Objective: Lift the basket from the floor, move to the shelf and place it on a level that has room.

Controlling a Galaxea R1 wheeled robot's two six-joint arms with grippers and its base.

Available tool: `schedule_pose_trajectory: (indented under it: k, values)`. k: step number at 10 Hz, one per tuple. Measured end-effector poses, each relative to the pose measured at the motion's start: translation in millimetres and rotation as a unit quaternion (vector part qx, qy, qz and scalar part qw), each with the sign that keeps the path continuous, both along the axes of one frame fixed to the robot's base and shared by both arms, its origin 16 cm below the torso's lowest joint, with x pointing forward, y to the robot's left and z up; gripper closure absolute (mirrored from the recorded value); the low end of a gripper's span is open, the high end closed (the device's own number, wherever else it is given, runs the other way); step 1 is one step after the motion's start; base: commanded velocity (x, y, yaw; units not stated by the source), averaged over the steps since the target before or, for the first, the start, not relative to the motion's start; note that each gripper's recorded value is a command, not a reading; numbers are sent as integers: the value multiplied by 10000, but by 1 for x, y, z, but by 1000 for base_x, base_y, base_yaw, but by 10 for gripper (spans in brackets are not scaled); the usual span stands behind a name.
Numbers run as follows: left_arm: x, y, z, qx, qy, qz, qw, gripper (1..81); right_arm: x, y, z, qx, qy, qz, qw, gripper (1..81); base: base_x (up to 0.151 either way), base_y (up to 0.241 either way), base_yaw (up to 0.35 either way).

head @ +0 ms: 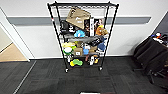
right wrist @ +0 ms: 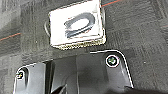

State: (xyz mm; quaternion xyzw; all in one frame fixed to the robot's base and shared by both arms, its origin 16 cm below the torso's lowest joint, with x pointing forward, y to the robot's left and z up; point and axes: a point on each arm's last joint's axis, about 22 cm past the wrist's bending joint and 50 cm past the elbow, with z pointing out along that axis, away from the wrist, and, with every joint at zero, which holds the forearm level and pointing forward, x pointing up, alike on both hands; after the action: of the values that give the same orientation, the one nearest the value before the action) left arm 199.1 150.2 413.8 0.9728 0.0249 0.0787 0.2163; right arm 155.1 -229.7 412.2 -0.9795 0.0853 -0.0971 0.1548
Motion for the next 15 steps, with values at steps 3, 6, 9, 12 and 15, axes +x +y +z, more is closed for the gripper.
schedule_pose_trajectory:
  k: [3,6,9,12,15]
  values:
    - [-30,1,-4,38,337,-94,9994,10,-14,-1,-1,-8,94,-1,10000,10,0,0,0]
    - [-31,7,-4,79,366,-99,9992,10,-8,-1,-1,-9,54,-12,10000,10,0,0,0]
    - [-19,15,-2,125,289,-92,9995,10,0,-2,0,-22,29,-101,9999,10,0,0,0]
    - [40,18,6,133,-35,4,9999,10,30,-7,3,-65,-148,-145,9998,10,0,0,0]
    - [102,13,17,87,-301,110,9994,10,50,-13,2,-118,-251,-207,9994,10,0,0,0]
